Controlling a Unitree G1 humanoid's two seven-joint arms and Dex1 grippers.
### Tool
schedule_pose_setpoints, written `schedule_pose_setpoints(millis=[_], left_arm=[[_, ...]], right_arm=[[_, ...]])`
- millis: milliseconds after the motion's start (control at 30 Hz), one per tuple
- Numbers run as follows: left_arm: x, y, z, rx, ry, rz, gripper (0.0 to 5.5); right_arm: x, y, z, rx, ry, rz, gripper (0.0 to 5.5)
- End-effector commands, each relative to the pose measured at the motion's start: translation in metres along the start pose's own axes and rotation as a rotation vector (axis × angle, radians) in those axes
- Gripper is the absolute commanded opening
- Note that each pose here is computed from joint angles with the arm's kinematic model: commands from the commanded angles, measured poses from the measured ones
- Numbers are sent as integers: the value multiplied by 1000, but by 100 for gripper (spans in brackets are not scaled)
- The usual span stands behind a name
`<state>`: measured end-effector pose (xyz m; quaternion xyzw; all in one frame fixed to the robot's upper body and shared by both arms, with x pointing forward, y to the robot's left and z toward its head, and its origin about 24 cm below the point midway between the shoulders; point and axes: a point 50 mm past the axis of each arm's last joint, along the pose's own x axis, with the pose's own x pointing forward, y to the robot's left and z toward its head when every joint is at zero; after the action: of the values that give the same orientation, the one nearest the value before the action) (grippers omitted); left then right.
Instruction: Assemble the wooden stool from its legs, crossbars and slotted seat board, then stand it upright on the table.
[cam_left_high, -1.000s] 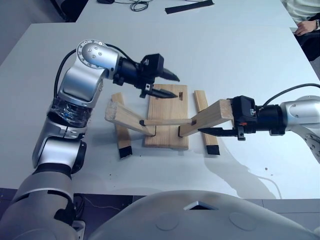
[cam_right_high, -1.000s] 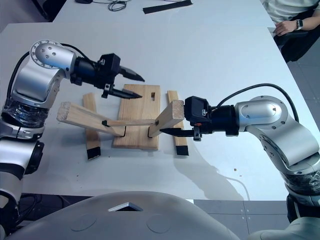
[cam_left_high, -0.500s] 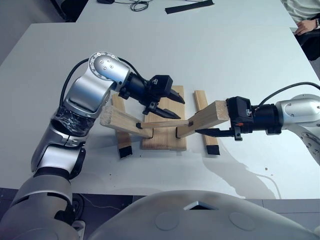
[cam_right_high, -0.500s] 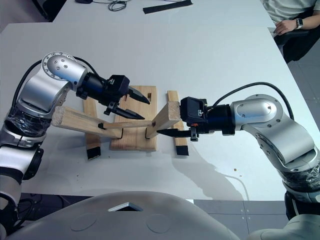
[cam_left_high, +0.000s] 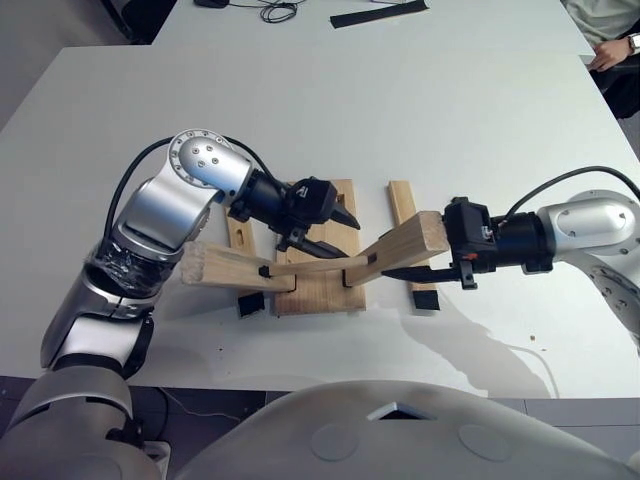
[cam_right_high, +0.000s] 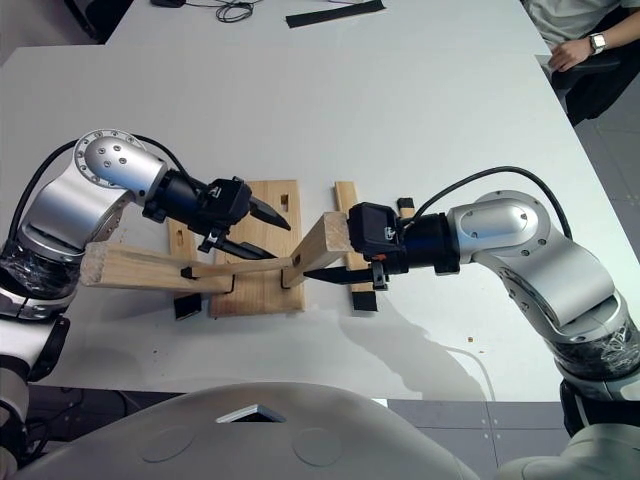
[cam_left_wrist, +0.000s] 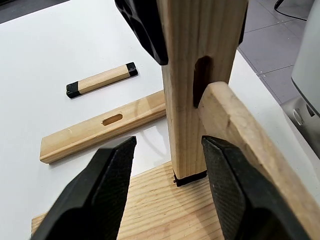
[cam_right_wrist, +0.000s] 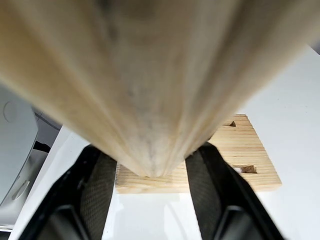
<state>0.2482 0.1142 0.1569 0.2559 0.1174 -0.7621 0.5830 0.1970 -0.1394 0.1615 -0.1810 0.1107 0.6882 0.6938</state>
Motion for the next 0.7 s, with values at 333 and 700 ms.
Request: schedule_pose_setpoints(millis=[333,700], left_arm=[[-1,14,9,14,-59,123,246],[-92,52,10,88,17,652,246]], right_arm=[[11,-5,2,-15,29,-40,204],[4,-5,0,-14,54,-61,204]])
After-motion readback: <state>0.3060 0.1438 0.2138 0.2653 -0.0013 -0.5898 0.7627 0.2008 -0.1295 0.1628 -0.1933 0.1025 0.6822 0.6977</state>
